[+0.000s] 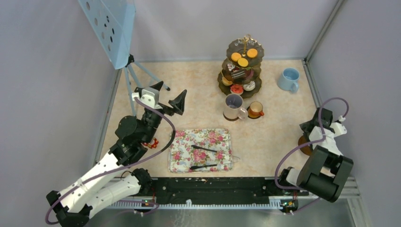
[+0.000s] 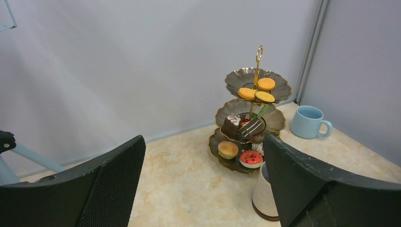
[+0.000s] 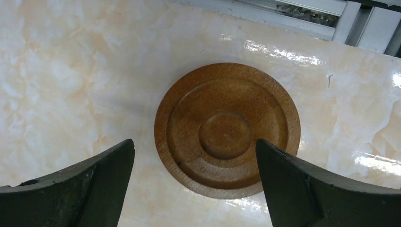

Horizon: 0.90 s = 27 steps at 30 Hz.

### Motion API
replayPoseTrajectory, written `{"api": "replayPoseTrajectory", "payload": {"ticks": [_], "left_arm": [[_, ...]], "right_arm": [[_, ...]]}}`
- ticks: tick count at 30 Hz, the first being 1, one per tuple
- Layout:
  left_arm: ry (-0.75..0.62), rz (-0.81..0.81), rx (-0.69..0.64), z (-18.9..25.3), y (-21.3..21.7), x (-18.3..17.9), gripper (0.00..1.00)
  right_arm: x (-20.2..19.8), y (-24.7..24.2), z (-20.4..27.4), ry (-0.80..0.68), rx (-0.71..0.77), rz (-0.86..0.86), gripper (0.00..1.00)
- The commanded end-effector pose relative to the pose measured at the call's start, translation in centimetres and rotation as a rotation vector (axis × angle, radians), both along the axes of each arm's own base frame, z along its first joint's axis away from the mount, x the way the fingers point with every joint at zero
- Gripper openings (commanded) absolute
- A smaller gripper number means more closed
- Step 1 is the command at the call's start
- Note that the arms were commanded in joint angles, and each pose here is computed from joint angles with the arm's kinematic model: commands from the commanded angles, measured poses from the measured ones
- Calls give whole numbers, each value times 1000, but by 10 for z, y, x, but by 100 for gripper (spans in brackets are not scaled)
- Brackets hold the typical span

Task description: Serve the afternoon tea

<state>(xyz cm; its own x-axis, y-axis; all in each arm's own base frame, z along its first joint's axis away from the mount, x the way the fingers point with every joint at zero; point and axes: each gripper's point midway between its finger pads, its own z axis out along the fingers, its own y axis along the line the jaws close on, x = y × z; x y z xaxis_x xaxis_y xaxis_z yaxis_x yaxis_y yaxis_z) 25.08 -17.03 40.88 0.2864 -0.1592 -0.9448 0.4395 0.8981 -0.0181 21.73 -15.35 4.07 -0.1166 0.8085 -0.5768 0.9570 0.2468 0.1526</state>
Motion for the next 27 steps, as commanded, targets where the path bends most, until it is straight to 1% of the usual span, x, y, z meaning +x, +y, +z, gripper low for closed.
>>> {"api": "replayPoseTrajectory", "payload": {"ticks": [1, 5, 9, 14, 18, 24, 27], "left_arm": [[-27, -14, -27, 8, -4, -1, 99], [-25, -20, -24, 7, -5, 0, 99], [-25, -14, -26, 8, -4, 0, 99], [-24, -14, -21, 7, -5, 0, 99], [-25, -10, -21, 7, -4, 0, 99], [-26, -10, -16, 7, -4, 1, 99], [-29, -6, -17, 8, -3, 0, 99]], "right_arm": [[16, -12, 3, -43, -18, -4, 94], [27, -2, -5, -87, 25, 66, 92], [42, 20, -15, -123, 96, 168, 89], [63, 48, -10, -142, 93, 276, 88], [87, 73, -3, -151, 77, 382, 87], [126, 116, -5, -196, 120, 536, 86], [146, 128, -11, -188, 136, 563, 86]]}}
